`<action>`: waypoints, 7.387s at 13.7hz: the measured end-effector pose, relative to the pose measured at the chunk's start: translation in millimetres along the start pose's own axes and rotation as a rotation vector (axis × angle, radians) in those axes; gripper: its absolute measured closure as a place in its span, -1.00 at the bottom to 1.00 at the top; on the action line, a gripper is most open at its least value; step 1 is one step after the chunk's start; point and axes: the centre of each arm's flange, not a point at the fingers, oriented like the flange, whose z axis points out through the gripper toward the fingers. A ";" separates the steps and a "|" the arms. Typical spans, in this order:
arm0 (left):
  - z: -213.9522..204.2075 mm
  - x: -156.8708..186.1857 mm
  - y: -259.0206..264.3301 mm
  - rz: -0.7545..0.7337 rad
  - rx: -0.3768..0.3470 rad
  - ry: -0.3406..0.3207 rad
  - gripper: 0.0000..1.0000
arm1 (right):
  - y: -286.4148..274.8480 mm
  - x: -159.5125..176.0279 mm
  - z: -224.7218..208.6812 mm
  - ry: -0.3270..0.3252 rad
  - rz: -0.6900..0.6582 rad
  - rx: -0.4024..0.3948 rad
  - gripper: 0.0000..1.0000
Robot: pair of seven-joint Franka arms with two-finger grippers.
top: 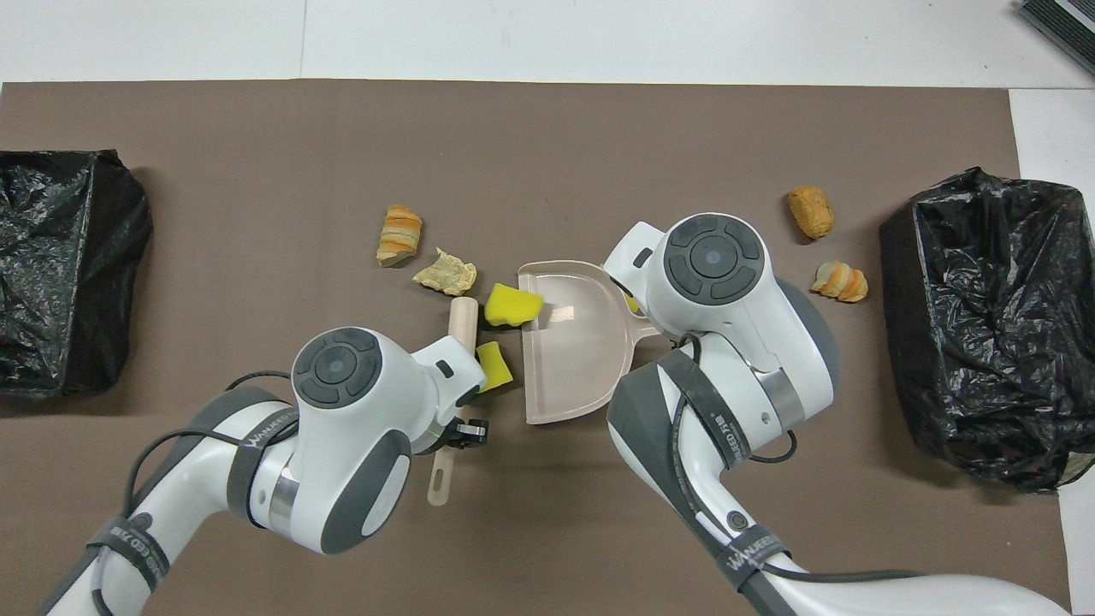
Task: Sweep and dump trash in bin
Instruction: 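Sweep the remaining bread pieces toward the dustpan with the left gripper, then brush the debris into the dustpan with the left gripper, then carry the loaded dustpan with the right gripper to the nearby black bag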
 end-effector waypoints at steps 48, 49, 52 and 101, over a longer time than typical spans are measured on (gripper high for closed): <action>-77.2 4.3 48.9 0.005 0.079 -0.033 0.46 | 9.5 -12.5 11.4 0.064 -0.039 -0.101 0.35; -64.3 -1.7 41.9 -0.059 0.093 -0.057 0.46 | 10.1 -10.8 11.0 0.081 -0.033 -0.111 0.35; -16.7 -19.2 14.8 -0.272 0.150 -0.127 0.46 | 9.6 -8.9 13.1 0.108 -0.021 -0.117 0.35; 74.0 -218.8 141.1 -0.243 0.172 -0.064 0.11 | -17.3 -357.6 -55.6 0.289 0.079 0.000 0.35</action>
